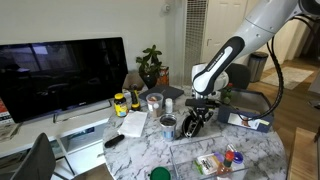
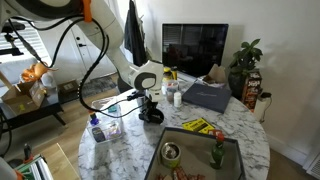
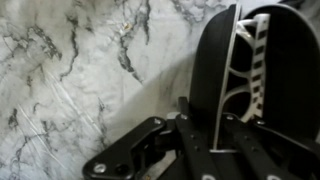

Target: Put the black pouch on the plastic cup

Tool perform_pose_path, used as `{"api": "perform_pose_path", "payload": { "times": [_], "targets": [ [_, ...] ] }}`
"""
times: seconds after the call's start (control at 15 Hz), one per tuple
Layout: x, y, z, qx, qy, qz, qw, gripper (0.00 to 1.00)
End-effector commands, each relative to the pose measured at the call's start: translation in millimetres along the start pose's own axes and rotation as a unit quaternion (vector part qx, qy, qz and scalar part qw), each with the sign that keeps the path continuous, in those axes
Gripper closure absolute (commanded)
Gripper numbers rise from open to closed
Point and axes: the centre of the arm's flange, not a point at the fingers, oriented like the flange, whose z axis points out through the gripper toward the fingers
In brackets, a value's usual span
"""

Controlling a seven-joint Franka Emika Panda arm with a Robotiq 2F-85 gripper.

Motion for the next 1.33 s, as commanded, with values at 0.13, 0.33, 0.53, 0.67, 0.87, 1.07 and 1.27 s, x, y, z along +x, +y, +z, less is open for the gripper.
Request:
{"api": "perform_pose_path", "payload": {
  "times": [0.13,0.33,0.53,0.67,0.87,1.07,1.27],
  "targets": [
    [-2.3,10.3,-29.0,0.057,0.024,-0.03,0.9976,0.97],
    [7.6,21.0,-57.2,0.14,0.065,-0.062,0.986,0.97],
    [26.1,39.1,-81.9,0.214,0.106,-0.074,0.9682,0.97],
    [40.6,54.8,-97.9,0.251,0.101,-0.033,0.962,0.97],
    [46.4,64.9,-113.3,0.285,0.072,0.015,0.9558,0.97],
    [29.1,41.8,-130.3,0.319,0.044,0.064,0.9445,0.97],
    [7.2,7.3,-143.3,0.307,0.024,0.044,0.9504,0.97]
  ]
}}
